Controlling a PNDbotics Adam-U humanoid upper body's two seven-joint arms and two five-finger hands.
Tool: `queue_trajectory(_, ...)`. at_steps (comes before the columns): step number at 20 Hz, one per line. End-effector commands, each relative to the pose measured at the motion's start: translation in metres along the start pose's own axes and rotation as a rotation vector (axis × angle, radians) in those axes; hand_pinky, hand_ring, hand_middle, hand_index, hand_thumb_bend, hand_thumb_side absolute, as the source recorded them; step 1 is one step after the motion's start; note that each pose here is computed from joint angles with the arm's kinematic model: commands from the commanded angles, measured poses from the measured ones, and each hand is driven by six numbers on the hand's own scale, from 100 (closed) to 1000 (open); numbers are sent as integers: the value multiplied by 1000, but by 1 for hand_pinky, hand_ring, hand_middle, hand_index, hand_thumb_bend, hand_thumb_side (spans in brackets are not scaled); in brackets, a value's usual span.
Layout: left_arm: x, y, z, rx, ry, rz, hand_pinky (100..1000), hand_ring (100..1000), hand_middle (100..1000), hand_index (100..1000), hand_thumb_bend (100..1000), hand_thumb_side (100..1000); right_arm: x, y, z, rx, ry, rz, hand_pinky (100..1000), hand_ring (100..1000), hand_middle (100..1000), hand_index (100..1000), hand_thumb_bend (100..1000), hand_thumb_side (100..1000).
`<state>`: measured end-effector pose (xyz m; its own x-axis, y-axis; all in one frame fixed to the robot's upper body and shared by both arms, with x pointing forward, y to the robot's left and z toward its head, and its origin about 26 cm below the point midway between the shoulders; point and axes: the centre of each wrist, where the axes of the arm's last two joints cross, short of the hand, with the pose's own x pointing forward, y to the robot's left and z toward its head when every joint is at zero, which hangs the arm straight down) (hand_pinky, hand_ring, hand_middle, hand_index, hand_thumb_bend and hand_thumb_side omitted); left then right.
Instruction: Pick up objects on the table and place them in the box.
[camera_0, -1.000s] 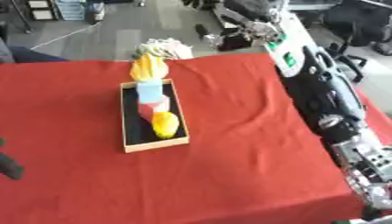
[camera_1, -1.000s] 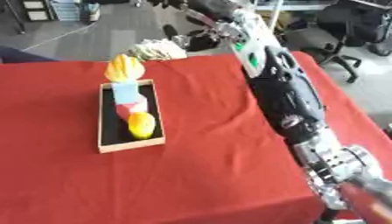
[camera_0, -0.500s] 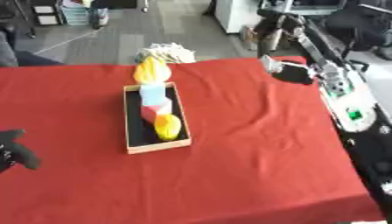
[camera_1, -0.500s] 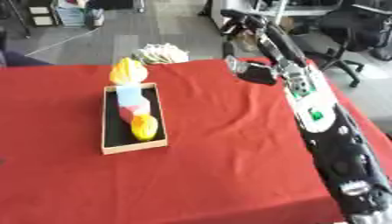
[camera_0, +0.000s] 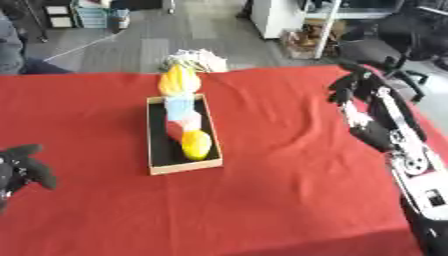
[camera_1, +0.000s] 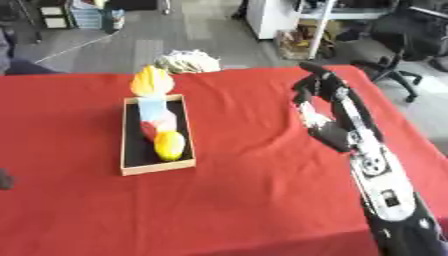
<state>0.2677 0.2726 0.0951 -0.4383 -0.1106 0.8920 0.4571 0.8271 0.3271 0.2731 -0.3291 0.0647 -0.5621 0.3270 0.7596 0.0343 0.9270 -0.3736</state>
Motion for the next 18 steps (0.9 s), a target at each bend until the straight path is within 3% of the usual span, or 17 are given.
queue_trajectory(1,4,4,-1,12,-11,-16,668,543,551,841,100,841,4,2,1,-26,1,-73,615,534,579,900,100,507)
queue_trajectory(7,1,1,1,14,0,-8,666,543,549,840,100,850,1,10,14,-35,51,-135,609,526,570,896,100,513)
queue_trajectory(18,1,1,2,13,8,-8,664,542,548,839,100,856,0,16,15,-25,62,-155,605,520,563,894,100,511)
